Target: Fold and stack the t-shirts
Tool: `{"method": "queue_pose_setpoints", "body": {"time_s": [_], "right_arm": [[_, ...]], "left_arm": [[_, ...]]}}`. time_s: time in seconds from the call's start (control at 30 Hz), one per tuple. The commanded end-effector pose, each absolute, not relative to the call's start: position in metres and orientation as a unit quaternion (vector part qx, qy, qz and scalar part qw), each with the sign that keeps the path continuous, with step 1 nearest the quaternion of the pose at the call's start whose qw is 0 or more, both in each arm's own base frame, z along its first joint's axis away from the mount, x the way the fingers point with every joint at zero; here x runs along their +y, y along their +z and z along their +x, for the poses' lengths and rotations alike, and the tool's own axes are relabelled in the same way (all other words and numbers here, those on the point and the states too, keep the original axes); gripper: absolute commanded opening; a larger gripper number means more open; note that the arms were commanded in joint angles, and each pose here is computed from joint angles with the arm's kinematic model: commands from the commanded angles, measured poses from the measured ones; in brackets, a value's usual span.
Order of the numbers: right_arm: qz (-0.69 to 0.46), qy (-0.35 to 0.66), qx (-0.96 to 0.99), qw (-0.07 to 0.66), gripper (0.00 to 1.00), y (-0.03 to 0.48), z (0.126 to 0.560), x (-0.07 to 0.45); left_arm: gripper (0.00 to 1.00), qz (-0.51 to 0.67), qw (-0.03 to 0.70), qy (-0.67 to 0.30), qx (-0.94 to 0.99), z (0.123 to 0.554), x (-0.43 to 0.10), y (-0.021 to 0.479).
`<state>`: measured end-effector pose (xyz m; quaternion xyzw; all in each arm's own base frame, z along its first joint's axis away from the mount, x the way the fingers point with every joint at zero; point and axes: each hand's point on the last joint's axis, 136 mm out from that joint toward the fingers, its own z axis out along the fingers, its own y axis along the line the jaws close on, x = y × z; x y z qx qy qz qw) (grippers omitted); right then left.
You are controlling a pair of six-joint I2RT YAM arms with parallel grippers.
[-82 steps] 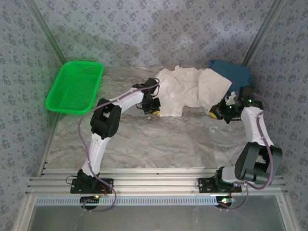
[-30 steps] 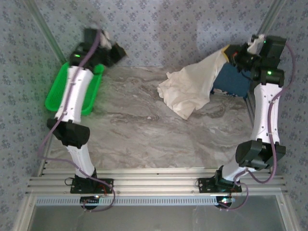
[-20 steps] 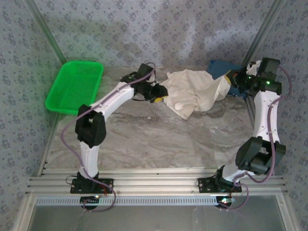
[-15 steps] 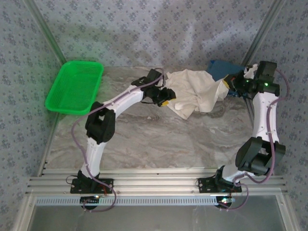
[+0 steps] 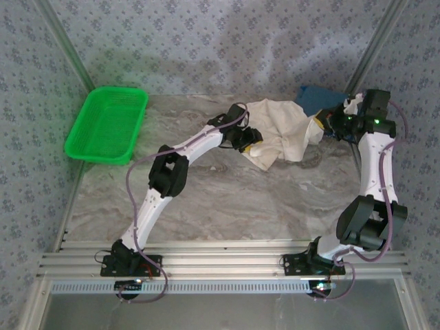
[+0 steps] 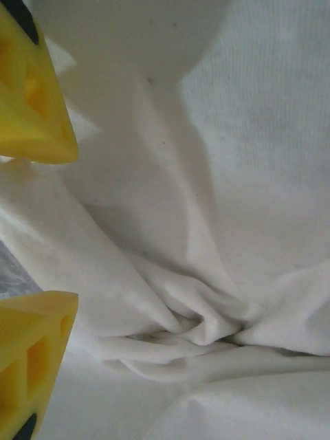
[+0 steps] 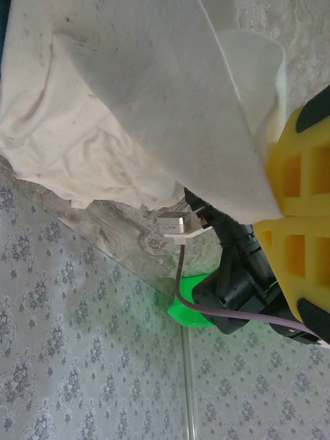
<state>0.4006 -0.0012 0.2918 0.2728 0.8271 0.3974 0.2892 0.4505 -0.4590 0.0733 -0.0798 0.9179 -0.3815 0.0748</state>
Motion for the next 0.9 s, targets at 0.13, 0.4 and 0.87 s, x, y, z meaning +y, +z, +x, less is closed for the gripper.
{"method": "queue_pose_setpoints", "body": {"time_s": [0.13, 0.4, 0.87], "right_arm": [[0.258, 0.406, 0.829, 0.286, 0.0, 0.295, 0.392, 0.006], [0.261, 0.403, 0.828, 0.288, 0.0, 0.295, 0.392, 0.003], [0.266, 0.403, 0.829, 0.282, 0.0, 0.29, 0.392, 0.002]], "left_arm": [[0.48, -0.064, 0.038, -0.364, 0.928, 0.427, -0.457, 0.07], [0.47, -0.074, 0.021, -0.375, 0.924, 0.404, -0.446, 0.071], [0.4, -0.065, 0.026, -0.405, 0.912, 0.415, -0.468, 0.083]]}}
